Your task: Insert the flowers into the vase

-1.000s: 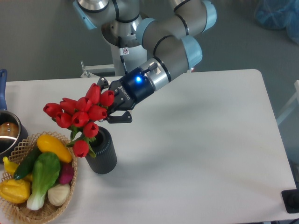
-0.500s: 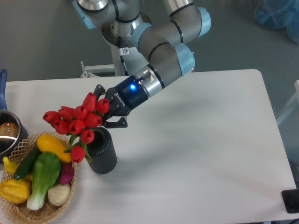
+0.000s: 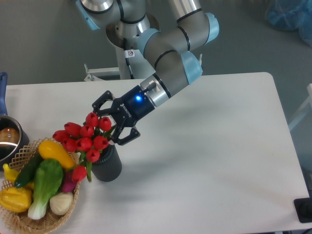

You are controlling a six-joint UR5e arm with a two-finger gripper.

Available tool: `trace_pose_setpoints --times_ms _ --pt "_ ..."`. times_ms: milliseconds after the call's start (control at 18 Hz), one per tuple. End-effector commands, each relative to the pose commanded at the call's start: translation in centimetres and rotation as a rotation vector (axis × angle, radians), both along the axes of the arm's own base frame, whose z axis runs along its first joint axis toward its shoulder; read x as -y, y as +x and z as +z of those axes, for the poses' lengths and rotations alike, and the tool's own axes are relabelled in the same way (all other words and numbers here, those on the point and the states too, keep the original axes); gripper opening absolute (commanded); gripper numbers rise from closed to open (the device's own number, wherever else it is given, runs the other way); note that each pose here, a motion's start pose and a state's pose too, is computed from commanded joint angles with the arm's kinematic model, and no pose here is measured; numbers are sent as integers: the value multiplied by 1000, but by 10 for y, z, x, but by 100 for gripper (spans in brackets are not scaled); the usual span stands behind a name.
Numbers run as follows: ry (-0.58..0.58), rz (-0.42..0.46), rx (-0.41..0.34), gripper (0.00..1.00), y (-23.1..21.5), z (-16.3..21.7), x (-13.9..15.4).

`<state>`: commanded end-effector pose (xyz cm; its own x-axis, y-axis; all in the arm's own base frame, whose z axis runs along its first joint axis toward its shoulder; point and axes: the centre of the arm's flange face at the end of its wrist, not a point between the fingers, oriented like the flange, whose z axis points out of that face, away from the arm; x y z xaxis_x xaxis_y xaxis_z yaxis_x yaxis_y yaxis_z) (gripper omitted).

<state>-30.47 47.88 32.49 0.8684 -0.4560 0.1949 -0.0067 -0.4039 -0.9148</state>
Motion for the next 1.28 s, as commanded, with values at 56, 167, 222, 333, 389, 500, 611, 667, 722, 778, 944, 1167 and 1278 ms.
trace_pose_setpoints --times_ms 56,167,222,333,389,500,611,667,722,778,944,1167,1278 --pt "-22 4 -17 100 -1 -2 1" --pt "-72 20 -59 100 -7 -4 7" --pt "-92 26 -80 100 -9 -3 9" --pt "-126 45 -117 100 -15 -1 16" --pt "-140 51 -135 100 -17 1 18" --pt "-181 75 -187 100 -24 8 26" --pt "-242 102 -273 100 -29 20 36" --pt "-287 120 -334 100 -32 30 41" --pt "-336 136 -397 100 -36 38 45" --pt "-379 145 -461 100 -40 44 49" --pt "-464 187 -587 100 -62 61 64" --pt "-709 241 -767 100 -89 73 90" --pt "-742 246 -781 100 -93 72 92"
